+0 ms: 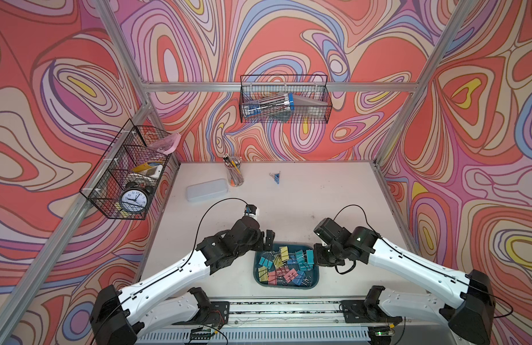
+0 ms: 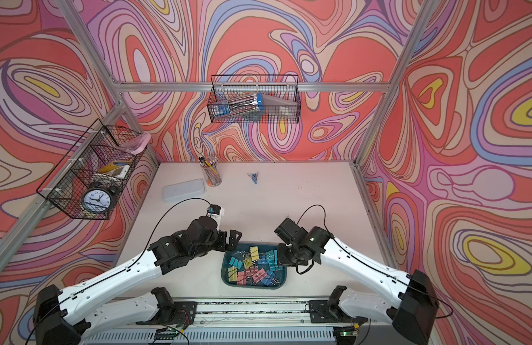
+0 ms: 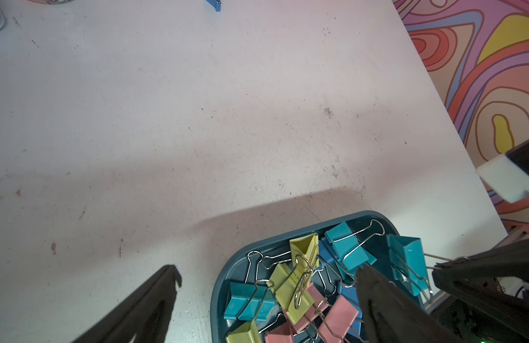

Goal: Put the binder clips in the storage box
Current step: Place the binder clip in the storage box.

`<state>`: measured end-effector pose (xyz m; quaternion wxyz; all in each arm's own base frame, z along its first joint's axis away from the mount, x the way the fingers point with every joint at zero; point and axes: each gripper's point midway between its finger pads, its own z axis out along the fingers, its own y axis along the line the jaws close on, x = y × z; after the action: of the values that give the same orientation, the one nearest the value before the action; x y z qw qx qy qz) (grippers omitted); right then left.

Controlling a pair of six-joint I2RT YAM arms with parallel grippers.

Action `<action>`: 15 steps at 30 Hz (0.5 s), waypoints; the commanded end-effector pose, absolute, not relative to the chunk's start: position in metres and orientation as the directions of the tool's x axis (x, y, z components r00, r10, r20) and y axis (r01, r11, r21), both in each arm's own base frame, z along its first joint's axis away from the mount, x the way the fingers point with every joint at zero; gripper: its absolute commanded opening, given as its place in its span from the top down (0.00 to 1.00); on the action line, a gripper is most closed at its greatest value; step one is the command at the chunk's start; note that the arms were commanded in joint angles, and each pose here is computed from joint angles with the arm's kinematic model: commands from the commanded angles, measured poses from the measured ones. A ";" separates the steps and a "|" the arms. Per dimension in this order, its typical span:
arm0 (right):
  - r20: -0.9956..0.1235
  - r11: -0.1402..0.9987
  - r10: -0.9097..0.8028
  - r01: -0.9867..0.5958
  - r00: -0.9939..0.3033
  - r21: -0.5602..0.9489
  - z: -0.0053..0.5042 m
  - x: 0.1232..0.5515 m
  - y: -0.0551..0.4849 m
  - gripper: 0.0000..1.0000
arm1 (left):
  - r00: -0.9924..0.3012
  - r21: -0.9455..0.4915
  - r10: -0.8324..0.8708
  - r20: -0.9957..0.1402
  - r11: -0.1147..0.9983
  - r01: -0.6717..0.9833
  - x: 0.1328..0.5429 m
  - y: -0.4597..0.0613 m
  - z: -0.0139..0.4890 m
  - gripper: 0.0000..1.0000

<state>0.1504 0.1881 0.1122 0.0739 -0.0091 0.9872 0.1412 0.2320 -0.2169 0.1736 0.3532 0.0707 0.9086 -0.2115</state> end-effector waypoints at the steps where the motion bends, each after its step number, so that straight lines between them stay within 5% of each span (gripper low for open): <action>1: -0.139 0.976 0.006 -0.025 -0.990 0.216 0.100 0.147 0.182 1.00 | -0.739 -0.349 -0.040 -0.672 0.897 0.269 0.235 -0.218 0.172 0.01; 4: -0.150 0.980 -0.003 -0.033 -0.989 0.197 0.095 0.150 0.186 1.00 | -0.741 -0.353 -0.059 -0.669 0.902 0.247 0.238 -0.217 0.168 0.02; 15: -0.244 0.982 0.011 -0.036 -0.970 0.188 0.117 0.168 0.192 0.76 | -0.791 -0.561 -0.313 -0.526 0.826 0.046 0.293 -0.214 0.166 0.10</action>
<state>0.1548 0.1881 0.0965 0.0815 -0.0086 0.9928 0.0875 0.2716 -0.1999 0.1450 0.3117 -0.0410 0.9234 -0.2203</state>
